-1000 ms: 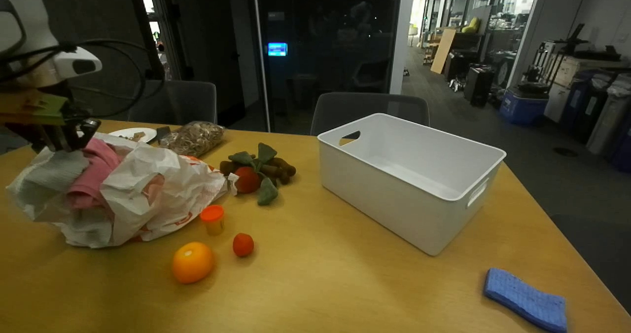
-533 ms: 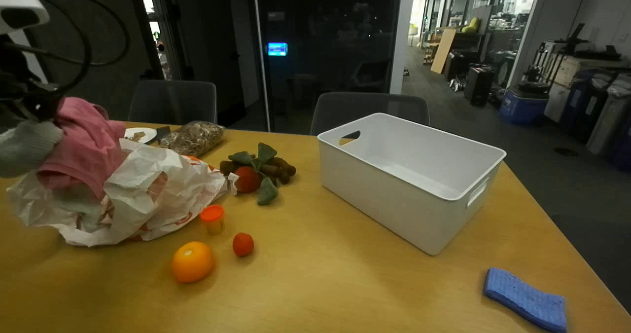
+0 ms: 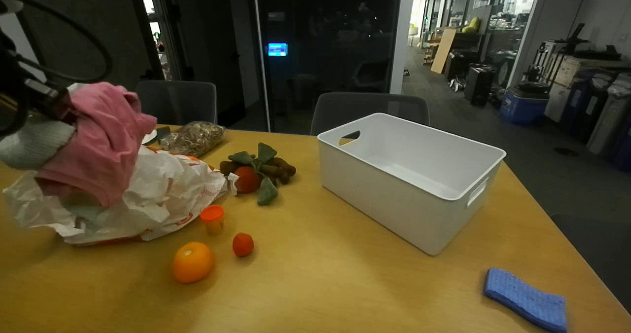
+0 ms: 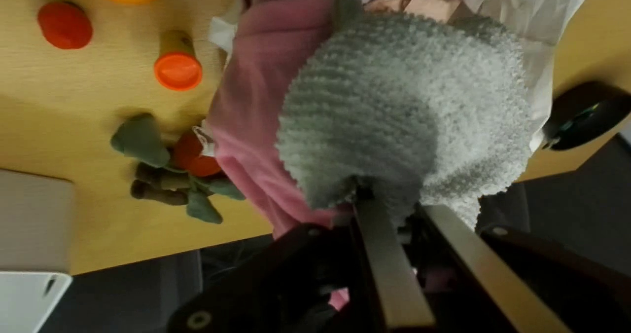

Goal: Take the clothes out of the plastic bag and place them on the table

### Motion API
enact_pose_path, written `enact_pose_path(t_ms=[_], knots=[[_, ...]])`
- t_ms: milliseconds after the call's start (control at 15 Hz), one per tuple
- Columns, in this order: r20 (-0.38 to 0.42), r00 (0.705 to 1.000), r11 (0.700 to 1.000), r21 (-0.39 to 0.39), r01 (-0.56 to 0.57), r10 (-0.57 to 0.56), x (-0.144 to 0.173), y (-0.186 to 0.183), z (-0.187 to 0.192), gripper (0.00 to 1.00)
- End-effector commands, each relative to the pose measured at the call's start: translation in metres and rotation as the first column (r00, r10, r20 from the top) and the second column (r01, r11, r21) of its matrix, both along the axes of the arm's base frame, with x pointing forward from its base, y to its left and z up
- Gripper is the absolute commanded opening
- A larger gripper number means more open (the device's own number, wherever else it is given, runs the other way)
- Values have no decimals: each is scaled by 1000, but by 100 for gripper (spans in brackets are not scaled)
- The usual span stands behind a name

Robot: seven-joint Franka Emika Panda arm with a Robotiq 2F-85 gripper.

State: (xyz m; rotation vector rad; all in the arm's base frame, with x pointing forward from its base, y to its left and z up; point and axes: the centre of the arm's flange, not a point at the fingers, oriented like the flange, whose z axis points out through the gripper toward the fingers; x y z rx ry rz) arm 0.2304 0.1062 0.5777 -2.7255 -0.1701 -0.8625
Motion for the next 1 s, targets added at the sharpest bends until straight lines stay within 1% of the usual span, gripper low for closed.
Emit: enact_pose_path(t_ms=[0, 133, 200, 333, 467, 533, 667, 800, 933], knots=[[50, 982, 982, 60, 177, -180, -28, -60, -3, 7], [56, 961, 959, 98, 265, -272, -33, -89, 0, 7], [53, 945, 942, 112, 315, -322, -31, -104, -2, 7], [42, 907, 902, 135, 410, -418, -21, -131, -10, 7], [20, 859, 852, 138, 505, -512, -6, -155, -22, 7], [4, 835, 829, 116, 547, -551, 9, -164, -32, 7], [-22, 806, 804, 58, 591, -591, 36, -176, -51, 7], [-53, 789, 790, -5, 613, -612, 67, -183, -73, 7], [-110, 781, 789, -61, 612, -614, 98, -184, -100, 7]])
